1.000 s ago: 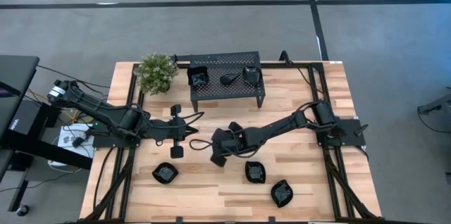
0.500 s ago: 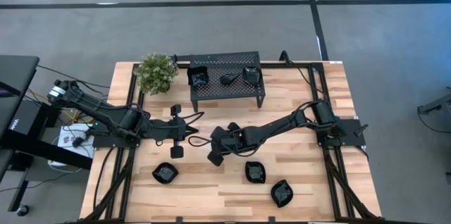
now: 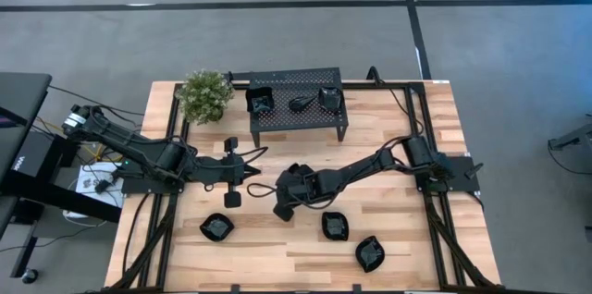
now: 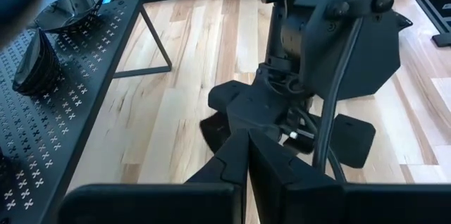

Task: Pick & Place Mini shaped plates
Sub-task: Stack the leaf shaped plate on top of the leaf shaped plate on the shelf

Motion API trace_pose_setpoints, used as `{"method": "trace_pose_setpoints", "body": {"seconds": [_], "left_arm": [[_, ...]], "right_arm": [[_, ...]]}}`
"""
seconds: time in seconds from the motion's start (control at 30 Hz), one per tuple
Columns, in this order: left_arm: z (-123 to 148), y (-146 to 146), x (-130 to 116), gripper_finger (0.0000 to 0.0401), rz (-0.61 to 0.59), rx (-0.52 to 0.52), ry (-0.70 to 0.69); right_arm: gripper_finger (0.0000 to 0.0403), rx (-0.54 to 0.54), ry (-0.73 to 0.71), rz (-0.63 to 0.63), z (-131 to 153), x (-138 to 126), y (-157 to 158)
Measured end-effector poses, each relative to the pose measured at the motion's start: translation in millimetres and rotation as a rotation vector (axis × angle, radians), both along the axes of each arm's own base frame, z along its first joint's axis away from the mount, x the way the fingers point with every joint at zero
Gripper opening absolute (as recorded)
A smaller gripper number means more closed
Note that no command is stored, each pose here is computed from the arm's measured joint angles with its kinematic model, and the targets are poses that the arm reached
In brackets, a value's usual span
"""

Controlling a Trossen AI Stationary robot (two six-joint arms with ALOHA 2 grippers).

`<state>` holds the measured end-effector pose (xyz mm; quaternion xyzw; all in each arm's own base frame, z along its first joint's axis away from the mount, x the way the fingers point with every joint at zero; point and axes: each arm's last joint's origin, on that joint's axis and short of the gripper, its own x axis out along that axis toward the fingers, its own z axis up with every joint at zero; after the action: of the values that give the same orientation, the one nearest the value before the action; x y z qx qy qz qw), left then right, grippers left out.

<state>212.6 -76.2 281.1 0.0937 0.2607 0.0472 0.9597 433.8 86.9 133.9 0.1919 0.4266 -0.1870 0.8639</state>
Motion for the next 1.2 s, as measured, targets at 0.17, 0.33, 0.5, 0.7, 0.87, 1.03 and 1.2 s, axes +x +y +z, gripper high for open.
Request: {"method": "trace_pose_setpoints", "body": {"seconds": [0.17,0.33,0.5,0.7,0.87,1.03,1.2], "left_arm": [[-0.2,0.0,0.0,0.0012,0.000,0.000,0.001],[-0.1,0.0,0.0,0.0012,0.000,0.000,0.000],[-0.1,0.0,0.0,0.0012,0.000,0.000,0.000],[-2.0,0.1,-0.3,0.0012,0.000,0.002,0.004],[-2.0,0.0,-0.3,0.0012,0.000,0.002,0.005],[-2.0,0.0,-0.3,0.0012,0.000,0.002,0.005],[-2.0,0.0,-0.3,0.0012,0.000,0.002,0.005]], "right_arm": [[0.0110,-0.055,0.028,0.062,4.0,-2.8,-0.8],[0.0099,-0.149,0.061,0.165,21.3,-3.7,5.1],[0.0098,-0.270,0.158,0.192,35.2,-9.5,11.3],[0.0117,-0.222,0.213,0.104,30.3,-11.5,-2.9],[0.0136,-0.200,0.244,0.119,28.2,-12.0,-8.5],[0.0150,-0.188,0.258,0.132,27.4,-13.5,-6.5],[0.0151,-0.236,0.288,0.107,18.7,-19.2,-9.7]]}}
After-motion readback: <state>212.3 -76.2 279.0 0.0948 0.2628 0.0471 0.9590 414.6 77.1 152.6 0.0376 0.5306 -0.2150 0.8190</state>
